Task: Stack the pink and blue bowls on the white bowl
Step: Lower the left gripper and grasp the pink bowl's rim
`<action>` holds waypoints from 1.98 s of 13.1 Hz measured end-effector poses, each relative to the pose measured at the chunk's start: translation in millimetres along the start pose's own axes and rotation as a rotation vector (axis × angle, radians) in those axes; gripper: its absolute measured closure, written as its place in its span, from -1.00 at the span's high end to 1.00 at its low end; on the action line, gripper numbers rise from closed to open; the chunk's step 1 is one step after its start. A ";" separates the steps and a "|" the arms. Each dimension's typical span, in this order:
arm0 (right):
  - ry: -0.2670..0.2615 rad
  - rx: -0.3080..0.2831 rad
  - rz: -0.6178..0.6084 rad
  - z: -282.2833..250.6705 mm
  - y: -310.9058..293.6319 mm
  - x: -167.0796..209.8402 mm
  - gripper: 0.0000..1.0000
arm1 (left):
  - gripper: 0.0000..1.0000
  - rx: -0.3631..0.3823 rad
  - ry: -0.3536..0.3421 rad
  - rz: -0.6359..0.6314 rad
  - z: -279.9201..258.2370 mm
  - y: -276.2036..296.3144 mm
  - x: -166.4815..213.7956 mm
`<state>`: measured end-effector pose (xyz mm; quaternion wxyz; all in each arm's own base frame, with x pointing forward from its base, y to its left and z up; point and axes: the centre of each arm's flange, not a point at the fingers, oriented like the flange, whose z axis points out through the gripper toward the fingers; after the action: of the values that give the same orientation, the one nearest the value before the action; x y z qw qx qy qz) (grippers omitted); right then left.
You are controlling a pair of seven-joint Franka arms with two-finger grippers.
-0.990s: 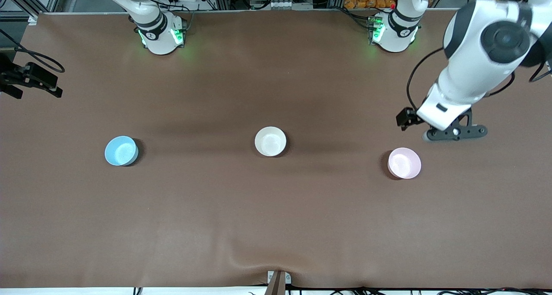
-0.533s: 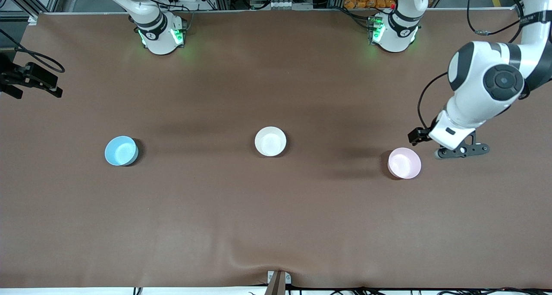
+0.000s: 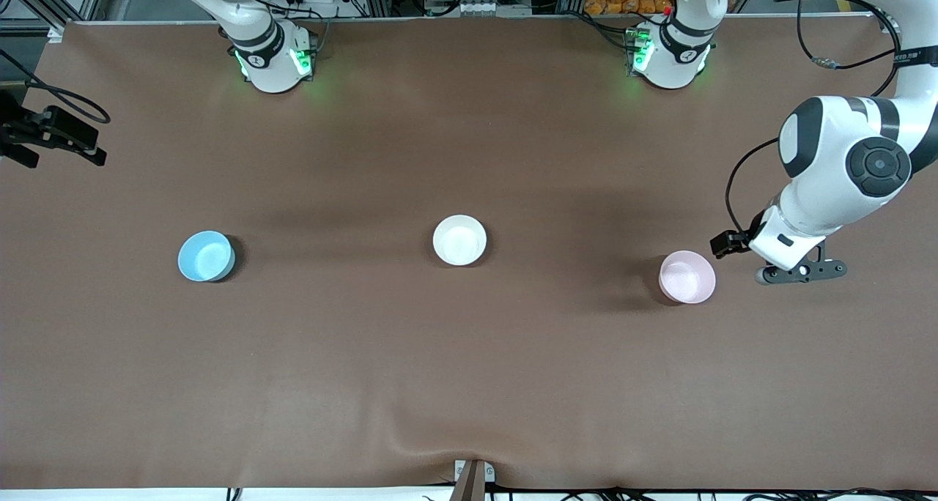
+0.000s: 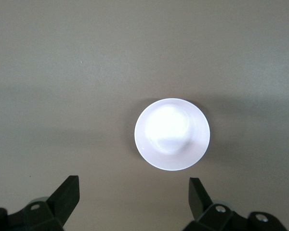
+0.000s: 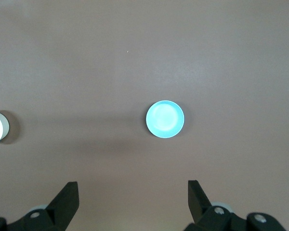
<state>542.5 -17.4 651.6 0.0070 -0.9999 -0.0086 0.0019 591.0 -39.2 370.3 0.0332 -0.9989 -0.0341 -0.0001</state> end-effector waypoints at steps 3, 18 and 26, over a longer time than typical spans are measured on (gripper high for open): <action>0.000 0.000 0.000 0.0 0.0 0.0 1.00 | 1.00 0.000 0.004 0.008 -1.9 -1.8 1.1; 0.000 0.000 -0.001 0.1 -0.7 0.0 1.00 | 1.00 -0.013 -0.048 -0.016 47.1 -20.1 6.7; 0.000 0.000 -0.001 0.1 -0.8 0.0 1.00 | 1.00 -0.022 -0.042 -0.015 60.9 -18.3 10.0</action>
<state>542.6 -16.6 651.5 0.0070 -0.9999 -0.0093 0.0020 599.6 -16.3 310.8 0.0213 -0.9987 -0.0422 0.0204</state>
